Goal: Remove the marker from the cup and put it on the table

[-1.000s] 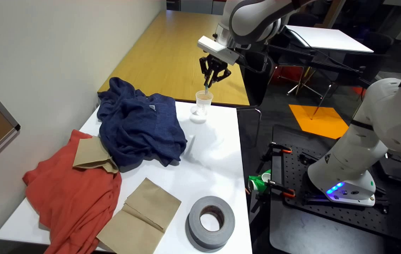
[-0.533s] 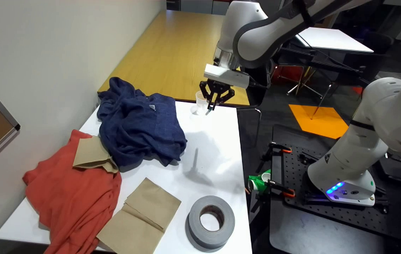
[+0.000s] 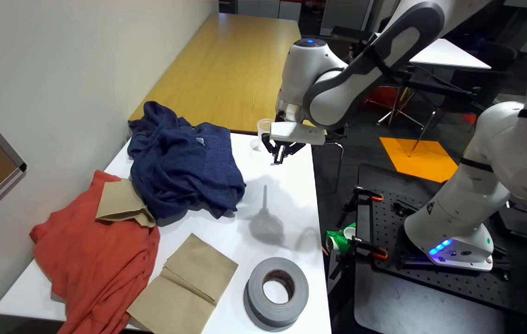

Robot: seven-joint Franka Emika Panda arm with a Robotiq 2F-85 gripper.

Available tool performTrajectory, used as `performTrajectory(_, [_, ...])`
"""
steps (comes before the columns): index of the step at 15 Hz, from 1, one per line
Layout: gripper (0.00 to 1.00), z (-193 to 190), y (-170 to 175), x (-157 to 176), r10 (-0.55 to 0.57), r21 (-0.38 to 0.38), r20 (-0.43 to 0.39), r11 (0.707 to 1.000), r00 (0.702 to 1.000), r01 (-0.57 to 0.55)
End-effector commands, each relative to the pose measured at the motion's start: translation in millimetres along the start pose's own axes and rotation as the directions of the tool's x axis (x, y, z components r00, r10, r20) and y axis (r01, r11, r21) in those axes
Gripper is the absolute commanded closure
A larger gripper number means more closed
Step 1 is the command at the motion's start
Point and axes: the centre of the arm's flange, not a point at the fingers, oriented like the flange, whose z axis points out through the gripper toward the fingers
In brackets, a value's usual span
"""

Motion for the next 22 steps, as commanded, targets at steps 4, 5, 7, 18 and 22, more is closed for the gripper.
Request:
performTrajectory(4, [0.96, 57.6, -12.6, -4.6, -0.046, -0.027, -0.130, 0.999, 0.990, 0.043])
performTrajectory(5, [0.96, 61.9, -12.5, -6.0, -0.051, -0.032, -0.141, 0.998, 0.989, 0.047])
performTrajectory(7, [0.59, 66.8, -13.5, -8.5, -0.057, -0.041, -0.157, 0.998, 0.986, 0.051])
performTrajectory(18, [0.00, 54.2, -21.6, -10.9, -0.058, -0.022, -0.153, 0.998, 0.987, 0.055])
performTrajectory(22, [0.00, 61.3, -21.3, -10.5, -0.072, -0.043, -0.145, 0.997, 0.987, 0.066])
